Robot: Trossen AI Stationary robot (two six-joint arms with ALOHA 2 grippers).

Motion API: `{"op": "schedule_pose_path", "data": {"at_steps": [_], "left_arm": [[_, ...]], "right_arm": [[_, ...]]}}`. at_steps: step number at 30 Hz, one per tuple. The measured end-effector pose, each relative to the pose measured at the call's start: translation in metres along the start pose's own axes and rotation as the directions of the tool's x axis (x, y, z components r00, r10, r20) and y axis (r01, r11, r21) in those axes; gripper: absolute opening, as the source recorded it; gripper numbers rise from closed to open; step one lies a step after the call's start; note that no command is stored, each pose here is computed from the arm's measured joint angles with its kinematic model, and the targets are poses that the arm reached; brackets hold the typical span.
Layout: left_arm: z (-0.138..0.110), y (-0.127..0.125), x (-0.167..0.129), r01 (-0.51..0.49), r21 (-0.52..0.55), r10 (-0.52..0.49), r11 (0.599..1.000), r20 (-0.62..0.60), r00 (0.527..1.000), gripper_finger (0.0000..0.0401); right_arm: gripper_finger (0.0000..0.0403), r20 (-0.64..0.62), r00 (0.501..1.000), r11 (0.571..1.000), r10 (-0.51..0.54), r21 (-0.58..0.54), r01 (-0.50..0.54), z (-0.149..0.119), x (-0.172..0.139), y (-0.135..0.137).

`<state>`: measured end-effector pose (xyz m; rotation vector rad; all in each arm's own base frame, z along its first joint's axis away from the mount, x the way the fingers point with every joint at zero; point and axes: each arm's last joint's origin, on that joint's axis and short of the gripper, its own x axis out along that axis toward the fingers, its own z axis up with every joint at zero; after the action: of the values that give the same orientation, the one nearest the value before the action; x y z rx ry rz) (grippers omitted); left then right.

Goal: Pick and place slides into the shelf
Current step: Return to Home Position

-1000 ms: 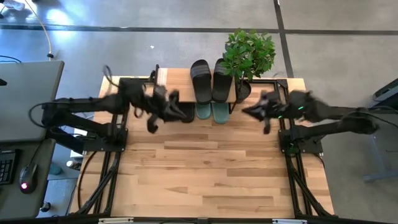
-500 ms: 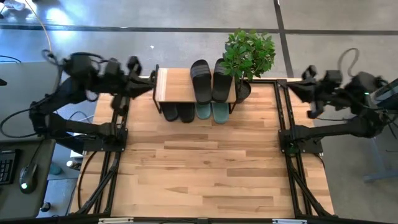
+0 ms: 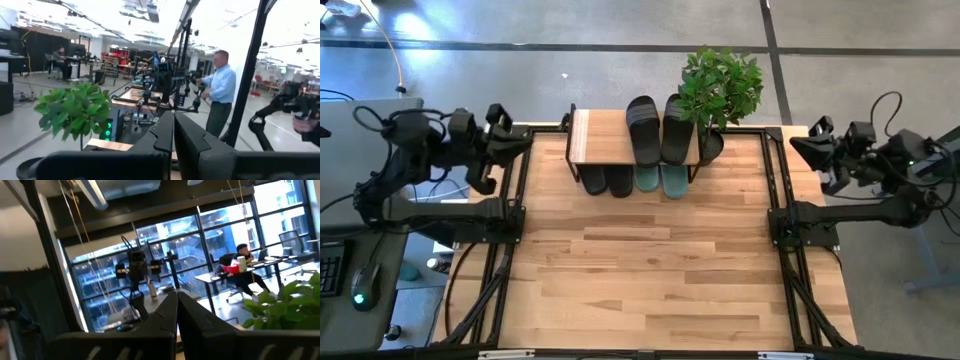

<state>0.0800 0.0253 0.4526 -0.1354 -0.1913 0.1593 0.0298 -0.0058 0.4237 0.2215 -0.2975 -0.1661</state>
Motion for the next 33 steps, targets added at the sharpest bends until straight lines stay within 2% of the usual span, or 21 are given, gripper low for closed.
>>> {"op": "schedule_pose_path", "data": {"at_steps": [12,17,33], "left_arm": [[-0.027,-0.002,-0.039,-0.023,-0.038,0.025,0.999,0.047,0.999,0.0005],[-0.036,-0.002,-0.054,-0.037,-0.045,0.041,0.998,0.078,0.996,0.0005],[-0.080,0.001,-0.083,-0.068,-0.120,0.082,0.990,0.119,0.989,0.0005]], "right_arm": [[0.0000,0.158,0.987,0.995,0.036,0.091,-0.051,-0.053,-0.027,-0.015],[0.0000,0.202,0.979,0.992,0.009,0.125,-0.035,-0.070,-0.042,-0.022],[0.0000,0.198,0.980,0.989,-0.025,0.148,-0.004,-0.082,-0.036,-0.025]]}}
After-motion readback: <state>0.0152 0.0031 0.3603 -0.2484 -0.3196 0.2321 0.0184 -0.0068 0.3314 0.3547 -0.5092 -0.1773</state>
